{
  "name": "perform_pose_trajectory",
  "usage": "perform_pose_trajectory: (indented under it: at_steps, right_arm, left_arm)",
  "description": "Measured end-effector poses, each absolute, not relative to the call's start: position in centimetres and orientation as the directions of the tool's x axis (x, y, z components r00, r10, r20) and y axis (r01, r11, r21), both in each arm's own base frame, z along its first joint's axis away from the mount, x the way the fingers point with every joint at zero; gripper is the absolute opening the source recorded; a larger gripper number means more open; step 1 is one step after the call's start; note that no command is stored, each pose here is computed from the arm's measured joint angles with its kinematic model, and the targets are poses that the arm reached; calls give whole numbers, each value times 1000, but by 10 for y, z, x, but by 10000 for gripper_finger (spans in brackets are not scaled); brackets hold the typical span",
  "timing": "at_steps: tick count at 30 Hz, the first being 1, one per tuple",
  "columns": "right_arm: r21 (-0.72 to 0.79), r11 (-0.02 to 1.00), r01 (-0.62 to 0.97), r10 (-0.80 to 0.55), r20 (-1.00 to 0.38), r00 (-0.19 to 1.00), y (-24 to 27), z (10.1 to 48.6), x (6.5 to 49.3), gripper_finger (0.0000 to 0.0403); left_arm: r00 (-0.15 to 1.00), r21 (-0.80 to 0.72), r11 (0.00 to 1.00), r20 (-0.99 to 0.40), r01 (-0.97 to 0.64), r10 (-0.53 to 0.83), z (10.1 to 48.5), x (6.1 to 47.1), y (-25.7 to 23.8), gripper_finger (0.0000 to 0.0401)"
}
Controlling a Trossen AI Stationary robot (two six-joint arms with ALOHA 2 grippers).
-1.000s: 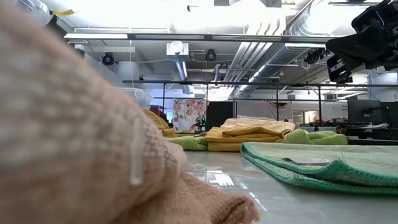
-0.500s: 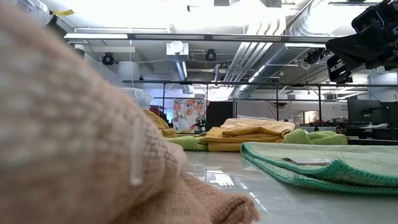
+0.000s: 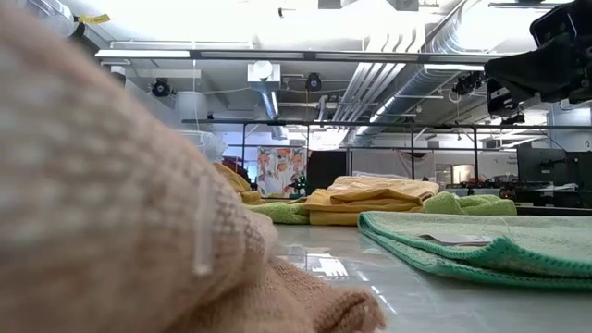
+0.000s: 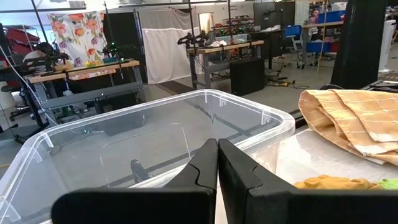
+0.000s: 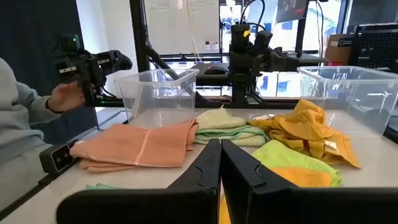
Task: Sort towels by color in basket
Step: Put the right green towel into the bottom transparent bin
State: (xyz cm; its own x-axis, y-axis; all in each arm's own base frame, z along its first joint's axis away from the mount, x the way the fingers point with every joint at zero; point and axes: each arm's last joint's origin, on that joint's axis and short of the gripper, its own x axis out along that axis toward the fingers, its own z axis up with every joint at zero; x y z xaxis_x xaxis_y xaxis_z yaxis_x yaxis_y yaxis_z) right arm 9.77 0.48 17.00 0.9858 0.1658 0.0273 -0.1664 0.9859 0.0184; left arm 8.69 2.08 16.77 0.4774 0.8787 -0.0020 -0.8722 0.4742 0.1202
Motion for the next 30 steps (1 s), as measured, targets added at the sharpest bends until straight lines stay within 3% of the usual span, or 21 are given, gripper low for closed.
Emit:
perform_pose_trajectory:
  at_steps: [4, 6, 14, 18, 22, 30]
  right_arm:
    - [-6, 986, -165, 165, 42, 985, 5, 172, 98, 2]
    - [112, 979, -173, 164, 89, 982, 5, 176, 97, 2]
    - [203, 977, -66, -23, 406, 914, -1, 207, 90, 2]
    - [257, 958, -126, -23, 508, 861, -1, 217, 85, 2]
    - [232, 943, -238, 94, 501, 860, 5, 218, 90, 2]
    - [341, 928, -146, 42, 295, 955, 17, 204, 126, 2]
  left_arm:
    - [477, 115, 474, -2, -873, 879, 168, 87, 21, 1]
    - [477, 87, 476, -2, -875, 879, 168, 87, 21, 1]
    - [478, -35, 477, -2, -878, 879, 168, 87, 21, 1]
    - [478, -46, 477, -2, -878, 879, 168, 87, 21, 1]
    - [478, -47, 477, -2, -878, 879, 168, 87, 21, 1]
    - [478, -47, 477, -2, -878, 878, 168, 87, 21, 1]
